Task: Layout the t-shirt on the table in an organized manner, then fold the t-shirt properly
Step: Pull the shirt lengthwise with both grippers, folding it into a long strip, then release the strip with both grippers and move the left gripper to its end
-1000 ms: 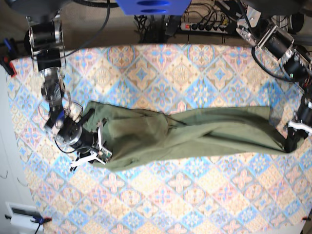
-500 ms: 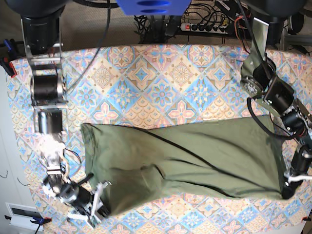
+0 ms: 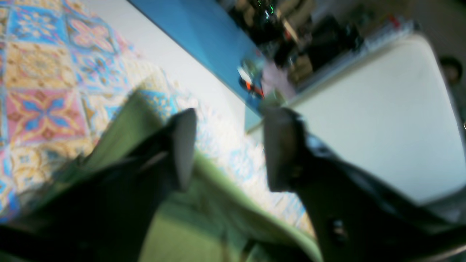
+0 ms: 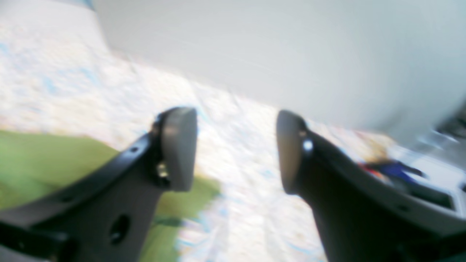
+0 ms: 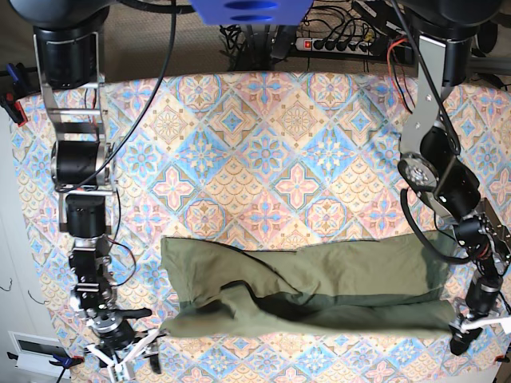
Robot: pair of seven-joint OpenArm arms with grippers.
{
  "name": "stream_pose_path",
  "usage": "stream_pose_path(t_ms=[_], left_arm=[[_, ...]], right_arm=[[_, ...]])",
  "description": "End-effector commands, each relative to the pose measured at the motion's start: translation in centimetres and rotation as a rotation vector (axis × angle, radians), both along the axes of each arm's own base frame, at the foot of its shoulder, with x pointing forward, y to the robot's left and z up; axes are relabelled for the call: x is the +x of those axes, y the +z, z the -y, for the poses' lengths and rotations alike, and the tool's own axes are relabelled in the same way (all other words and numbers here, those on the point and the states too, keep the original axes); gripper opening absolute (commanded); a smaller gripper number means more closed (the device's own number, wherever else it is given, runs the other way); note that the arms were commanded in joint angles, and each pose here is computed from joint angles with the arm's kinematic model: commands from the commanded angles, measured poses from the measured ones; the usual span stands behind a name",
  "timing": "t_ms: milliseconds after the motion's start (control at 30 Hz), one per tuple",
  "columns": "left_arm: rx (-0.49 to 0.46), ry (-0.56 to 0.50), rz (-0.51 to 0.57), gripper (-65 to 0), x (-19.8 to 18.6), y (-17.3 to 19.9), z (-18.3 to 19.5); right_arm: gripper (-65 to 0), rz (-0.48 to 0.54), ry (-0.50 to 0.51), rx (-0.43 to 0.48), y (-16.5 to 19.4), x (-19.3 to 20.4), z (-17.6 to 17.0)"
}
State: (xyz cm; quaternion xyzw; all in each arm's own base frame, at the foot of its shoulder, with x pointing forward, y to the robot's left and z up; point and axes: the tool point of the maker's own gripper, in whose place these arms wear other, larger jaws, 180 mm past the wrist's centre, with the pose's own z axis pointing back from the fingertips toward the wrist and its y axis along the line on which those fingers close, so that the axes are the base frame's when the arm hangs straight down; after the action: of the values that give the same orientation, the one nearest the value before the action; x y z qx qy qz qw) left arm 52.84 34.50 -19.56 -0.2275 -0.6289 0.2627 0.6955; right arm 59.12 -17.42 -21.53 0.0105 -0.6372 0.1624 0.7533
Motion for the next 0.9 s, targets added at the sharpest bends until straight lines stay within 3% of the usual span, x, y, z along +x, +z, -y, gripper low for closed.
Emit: stream_pose_path(t_ms=[0,67,167,300,467,733,867], left_arm=[[0.048,0.008,0.04,-31.5,0.0,1.9,-0.6],[0.105,-0.003,0.001,-31.4,-1.1,0.1,-0.4],[0.194,-0.014,-0.028,-31.4,-3.7,-1.6,-0.4],[0.292,-0.076,-0.102,-31.4,-7.4,-4.6,0.6],[0.301,-0.042,-0.186,-31.2,-10.9,-7.7,-2.1],[0.192,0.12,-0.3,-31.2,-12.6,-11.3,-7.6],[0.253,0.136,-0.378,-31.2,-12.0,-13.6,-7.9]], right_arm=[[-29.8,0.003,-0.011,-0.018,-0.1,-0.4,0.8],[-29.8,-0.048,0.023,-0.052,-2.2,-2.0,-0.1],[-29.8,-0.131,0.165,-0.143,-4.7,-4.9,-3.6],[-29.8,-0.241,0.266,-0.241,-9.1,-9.3,-4.2],[-29.8,-0.319,0.285,-0.247,-12.6,-12.2,-4.3],[-29.8,-0.359,0.288,-0.254,-14.0,-13.4,-4.3],[-29.8,-0.367,0.286,-0.271,-13.9,-13.5,-4.3]])
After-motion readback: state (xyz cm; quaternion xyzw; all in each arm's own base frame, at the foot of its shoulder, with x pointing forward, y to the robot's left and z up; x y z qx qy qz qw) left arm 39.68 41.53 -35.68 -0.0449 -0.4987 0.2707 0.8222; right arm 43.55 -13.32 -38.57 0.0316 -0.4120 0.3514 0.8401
